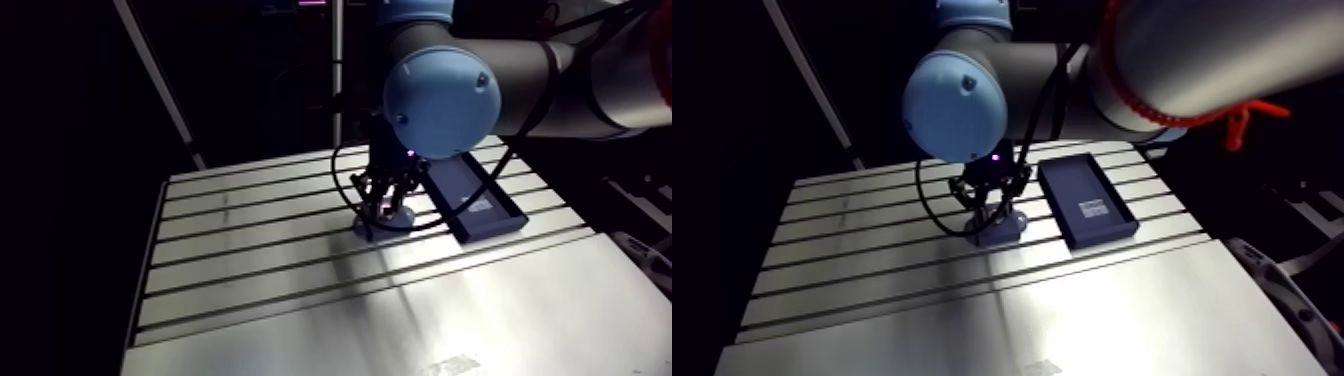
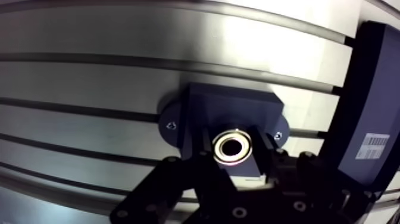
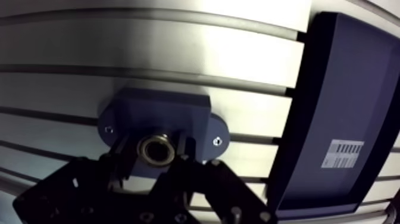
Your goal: Pick up the bearing and press it into the housing until flush.
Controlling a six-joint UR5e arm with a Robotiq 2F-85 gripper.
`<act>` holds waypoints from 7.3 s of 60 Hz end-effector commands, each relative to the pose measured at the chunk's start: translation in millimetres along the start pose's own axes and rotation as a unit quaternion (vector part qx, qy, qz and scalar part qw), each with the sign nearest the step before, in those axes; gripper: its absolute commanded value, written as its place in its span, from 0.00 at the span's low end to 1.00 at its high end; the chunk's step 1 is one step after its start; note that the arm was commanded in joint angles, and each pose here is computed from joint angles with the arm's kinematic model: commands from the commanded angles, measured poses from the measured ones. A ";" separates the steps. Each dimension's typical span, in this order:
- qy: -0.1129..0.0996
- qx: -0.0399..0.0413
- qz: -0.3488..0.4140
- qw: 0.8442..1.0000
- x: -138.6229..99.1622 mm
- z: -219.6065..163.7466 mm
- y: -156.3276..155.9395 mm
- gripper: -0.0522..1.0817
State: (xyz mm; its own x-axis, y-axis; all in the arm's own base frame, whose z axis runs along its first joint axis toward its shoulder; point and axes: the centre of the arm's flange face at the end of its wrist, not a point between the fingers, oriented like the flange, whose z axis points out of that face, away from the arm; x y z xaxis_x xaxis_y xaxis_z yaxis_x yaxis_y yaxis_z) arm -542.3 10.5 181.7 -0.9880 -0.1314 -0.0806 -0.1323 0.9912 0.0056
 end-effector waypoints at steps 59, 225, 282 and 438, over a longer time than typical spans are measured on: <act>-0.001 -0.001 0.058 0.998 -0.9 -101.0 11.6 0.65; -0.021 0.010 0.069 0.997 1.4 -14.0 5.9 0.90; -0.023 0.010 0.064 0.998 3.0 -10.2 4.8 0.89; -0.013 0.007 0.060 0.998 -2.5 -4.5 2.1 0.89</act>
State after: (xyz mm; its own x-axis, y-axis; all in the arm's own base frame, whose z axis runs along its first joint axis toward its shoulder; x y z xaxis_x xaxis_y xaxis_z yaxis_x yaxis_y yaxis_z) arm -540.7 13.0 187.3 -0.9943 -0.0114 -0.1056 -0.0118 0.9999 0.0036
